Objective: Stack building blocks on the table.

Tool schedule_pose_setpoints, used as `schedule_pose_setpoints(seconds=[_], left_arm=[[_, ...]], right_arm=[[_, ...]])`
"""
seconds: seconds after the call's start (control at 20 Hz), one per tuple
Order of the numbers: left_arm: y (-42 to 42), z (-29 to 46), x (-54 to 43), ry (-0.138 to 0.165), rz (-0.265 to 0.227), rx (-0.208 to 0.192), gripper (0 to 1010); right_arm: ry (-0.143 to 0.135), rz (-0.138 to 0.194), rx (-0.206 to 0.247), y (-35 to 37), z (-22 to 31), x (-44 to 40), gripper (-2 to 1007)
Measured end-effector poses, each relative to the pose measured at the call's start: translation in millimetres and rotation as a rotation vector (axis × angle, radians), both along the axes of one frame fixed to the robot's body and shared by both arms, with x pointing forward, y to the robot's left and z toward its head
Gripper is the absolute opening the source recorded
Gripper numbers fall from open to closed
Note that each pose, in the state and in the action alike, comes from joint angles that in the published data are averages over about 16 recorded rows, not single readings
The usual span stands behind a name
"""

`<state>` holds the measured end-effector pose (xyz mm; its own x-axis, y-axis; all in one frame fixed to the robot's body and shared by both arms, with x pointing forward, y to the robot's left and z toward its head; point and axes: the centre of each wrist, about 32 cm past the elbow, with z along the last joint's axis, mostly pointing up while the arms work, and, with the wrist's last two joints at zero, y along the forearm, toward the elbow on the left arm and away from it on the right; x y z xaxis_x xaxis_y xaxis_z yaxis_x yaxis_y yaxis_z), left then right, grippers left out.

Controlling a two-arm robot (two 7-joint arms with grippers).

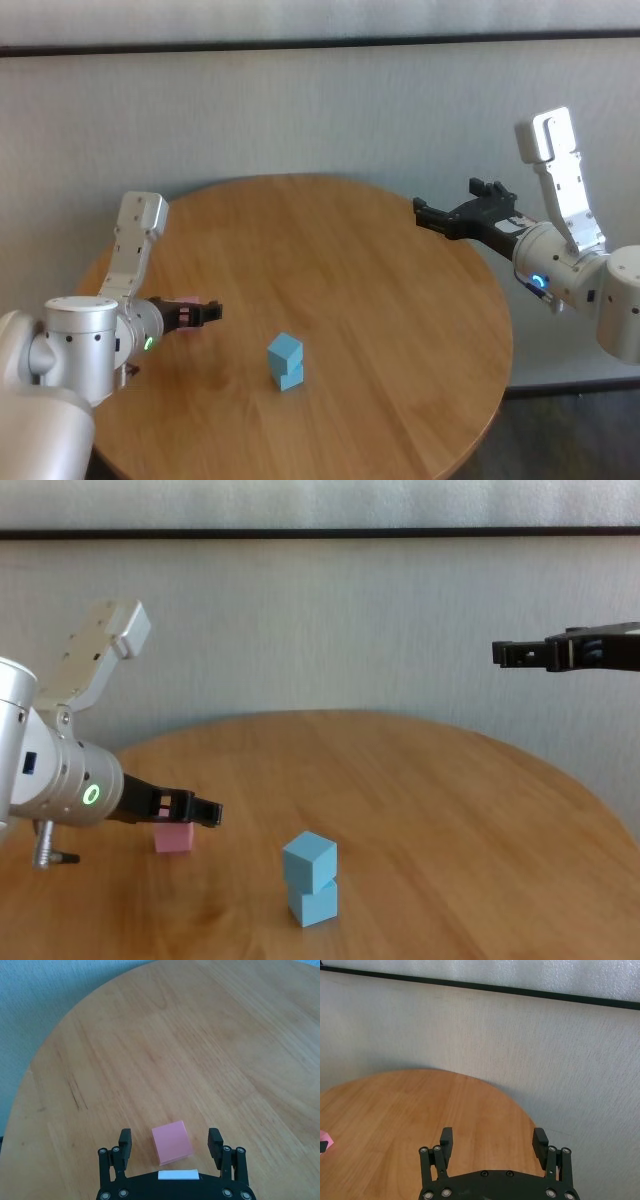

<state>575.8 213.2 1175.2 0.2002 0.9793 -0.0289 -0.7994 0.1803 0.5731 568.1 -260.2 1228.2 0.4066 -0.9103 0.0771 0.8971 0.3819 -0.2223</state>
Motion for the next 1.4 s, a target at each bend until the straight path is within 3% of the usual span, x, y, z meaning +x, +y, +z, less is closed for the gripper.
schedule_pose_setpoints(seconds=[0.55,1.1,1.4], left_arm=[[0.0,0.1,-0.4,-0.001,0.0,0.0,915],[0.0,0.1,-0.8,-0.002,0.0,-0.001,567],[0.0,0.1,-0.9,-0.003,-0.001,-0.002,429]], right_arm=[[0.0,0.0,0.0,0.0,0.0,0.0,1004],[0.0,0.0,0.0,0.0,0.0,0.0,1004],[0.0,0.0,0.0,0.0,0.0,0.0,1004]])
